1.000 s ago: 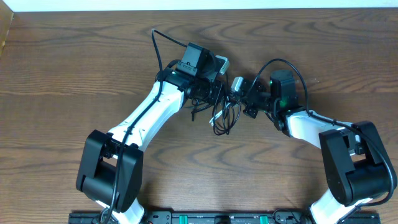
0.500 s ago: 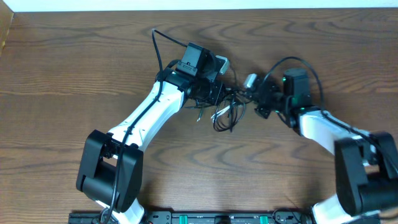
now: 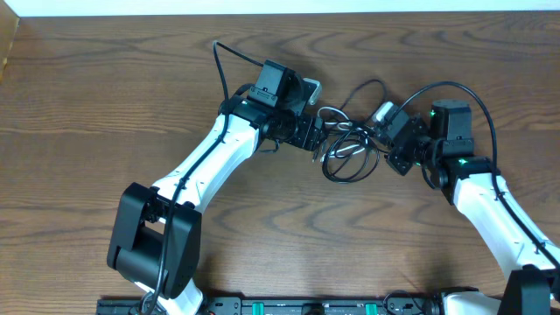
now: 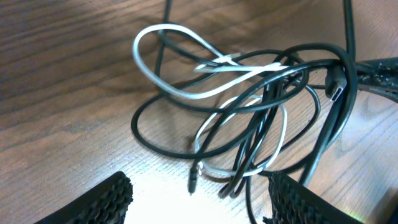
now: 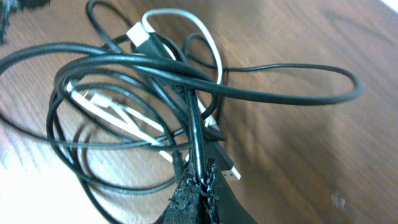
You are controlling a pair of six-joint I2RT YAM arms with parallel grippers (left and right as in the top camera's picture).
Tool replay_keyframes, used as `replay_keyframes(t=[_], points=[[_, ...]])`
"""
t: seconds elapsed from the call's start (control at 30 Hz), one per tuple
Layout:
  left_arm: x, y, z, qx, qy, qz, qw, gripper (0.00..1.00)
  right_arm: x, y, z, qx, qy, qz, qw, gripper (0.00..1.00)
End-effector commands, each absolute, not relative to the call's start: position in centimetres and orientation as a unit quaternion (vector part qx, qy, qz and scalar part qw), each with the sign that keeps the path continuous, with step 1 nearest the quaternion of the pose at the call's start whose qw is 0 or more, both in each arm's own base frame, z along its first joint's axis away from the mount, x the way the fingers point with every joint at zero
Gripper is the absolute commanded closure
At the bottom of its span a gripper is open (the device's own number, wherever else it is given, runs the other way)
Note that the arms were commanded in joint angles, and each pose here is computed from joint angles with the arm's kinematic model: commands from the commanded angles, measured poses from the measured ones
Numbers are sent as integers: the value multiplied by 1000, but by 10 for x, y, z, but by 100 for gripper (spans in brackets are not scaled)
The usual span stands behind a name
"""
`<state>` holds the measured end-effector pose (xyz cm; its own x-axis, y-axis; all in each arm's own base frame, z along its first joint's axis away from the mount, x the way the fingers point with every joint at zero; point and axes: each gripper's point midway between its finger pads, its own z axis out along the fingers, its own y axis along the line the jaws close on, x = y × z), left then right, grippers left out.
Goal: Untangle cables
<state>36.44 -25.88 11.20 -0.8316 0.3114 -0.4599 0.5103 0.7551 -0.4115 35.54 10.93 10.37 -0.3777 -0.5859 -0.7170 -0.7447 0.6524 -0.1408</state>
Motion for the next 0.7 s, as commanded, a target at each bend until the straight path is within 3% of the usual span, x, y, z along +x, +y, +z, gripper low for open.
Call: replay_keyframes(t=[0.0, 0.43, 0.67], points=[[365, -258, 115, 221, 919, -268, 187, 29, 353, 102, 105, -401, 830, 87, 378, 99], [357, -265, 118, 222, 913, -295, 173, 29, 352, 99, 102, -395, 836, 80, 372, 99], [330, -292, 137, 310, 855, -384, 161, 39, 367, 98, 101, -386, 834, 71, 389, 99]])
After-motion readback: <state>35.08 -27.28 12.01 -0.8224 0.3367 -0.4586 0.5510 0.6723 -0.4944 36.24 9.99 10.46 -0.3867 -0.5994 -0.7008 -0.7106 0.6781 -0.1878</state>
